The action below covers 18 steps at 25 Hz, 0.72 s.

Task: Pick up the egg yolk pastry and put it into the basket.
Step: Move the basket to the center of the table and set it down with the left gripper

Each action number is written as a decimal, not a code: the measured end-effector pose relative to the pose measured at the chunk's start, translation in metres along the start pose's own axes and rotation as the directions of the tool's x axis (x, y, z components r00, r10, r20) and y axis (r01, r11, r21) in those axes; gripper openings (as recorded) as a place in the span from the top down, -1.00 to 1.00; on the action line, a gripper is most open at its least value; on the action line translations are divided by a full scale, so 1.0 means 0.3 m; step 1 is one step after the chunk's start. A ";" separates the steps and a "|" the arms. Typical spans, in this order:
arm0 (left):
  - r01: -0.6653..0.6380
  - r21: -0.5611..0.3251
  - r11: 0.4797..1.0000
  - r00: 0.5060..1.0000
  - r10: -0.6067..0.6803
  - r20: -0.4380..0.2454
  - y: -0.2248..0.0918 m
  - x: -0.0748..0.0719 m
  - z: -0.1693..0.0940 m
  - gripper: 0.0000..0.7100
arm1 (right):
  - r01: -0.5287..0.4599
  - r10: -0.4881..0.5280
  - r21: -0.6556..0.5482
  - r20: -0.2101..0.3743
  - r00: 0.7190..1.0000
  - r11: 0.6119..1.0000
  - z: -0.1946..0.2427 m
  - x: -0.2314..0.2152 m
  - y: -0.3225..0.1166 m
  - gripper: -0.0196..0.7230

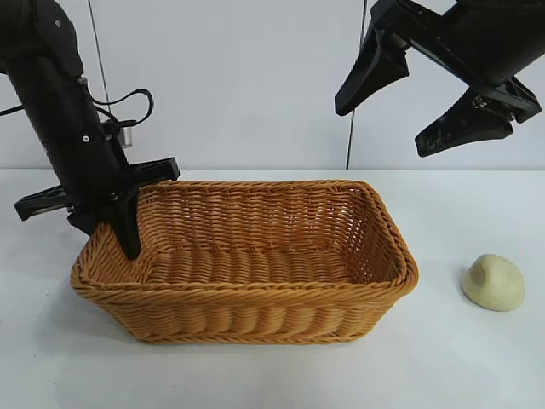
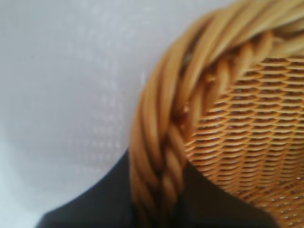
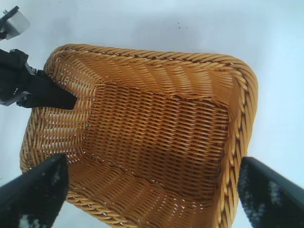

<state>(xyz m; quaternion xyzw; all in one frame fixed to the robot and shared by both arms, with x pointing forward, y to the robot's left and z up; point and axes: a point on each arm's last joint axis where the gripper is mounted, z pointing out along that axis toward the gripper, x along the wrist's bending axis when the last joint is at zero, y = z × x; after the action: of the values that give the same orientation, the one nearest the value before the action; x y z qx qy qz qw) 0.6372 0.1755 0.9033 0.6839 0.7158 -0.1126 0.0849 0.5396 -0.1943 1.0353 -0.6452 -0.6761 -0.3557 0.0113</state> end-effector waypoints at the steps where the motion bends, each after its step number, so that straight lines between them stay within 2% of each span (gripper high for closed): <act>1: -0.001 -0.003 1.000 1.000 0.001 0.000 0.001 0.000 0.000 0.76 | 0.000 0.000 0.000 0.000 1.000 1.000 0.000 0.000 0.000 -0.91; 3: -0.004 -0.004 1.000 1.000 0.004 0.000 0.001 0.000 0.000 0.69 | 0.000 0.000 0.000 0.000 1.000 1.000 0.000 0.000 0.000 -0.91; 5: -0.004 -0.006 1.000 1.000 0.004 0.001 0.002 0.000 0.000 0.47 | 0.000 0.000 0.000 0.000 1.000 1.000 0.000 0.000 0.000 -0.91; 8: -0.005 -0.012 1.000 1.000 0.005 0.001 0.003 -0.002 0.000 -0.16 | 0.000 0.000 0.000 0.000 1.000 1.000 0.000 0.000 0.000 -0.91; 11: -0.005 -0.012 1.000 1.000 0.005 0.001 0.003 -0.002 0.000 -0.62 | 0.000 0.000 0.000 0.000 1.000 1.000 0.000 0.000 0.000 -0.91; 15: -0.010 -0.015 1.000 1.000 0.010 0.003 0.006 -0.007 -0.014 -0.78 | 0.000 0.000 0.001 0.000 1.000 1.000 0.000 0.000 0.000 -0.91; 18: -0.039 -0.021 0.999 0.999 0.039 -0.005 0.012 -0.024 -0.074 -0.80 | 0.000 0.000 0.001 0.000 1.000 1.000 0.000 0.000 0.000 -0.91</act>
<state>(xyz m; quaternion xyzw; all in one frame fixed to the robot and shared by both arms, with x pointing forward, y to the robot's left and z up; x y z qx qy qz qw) 0.6418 0.1749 0.9264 0.6971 0.7037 -0.1017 0.0925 0.5396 -0.1942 1.0353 -0.6451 -0.6762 -0.3555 0.0117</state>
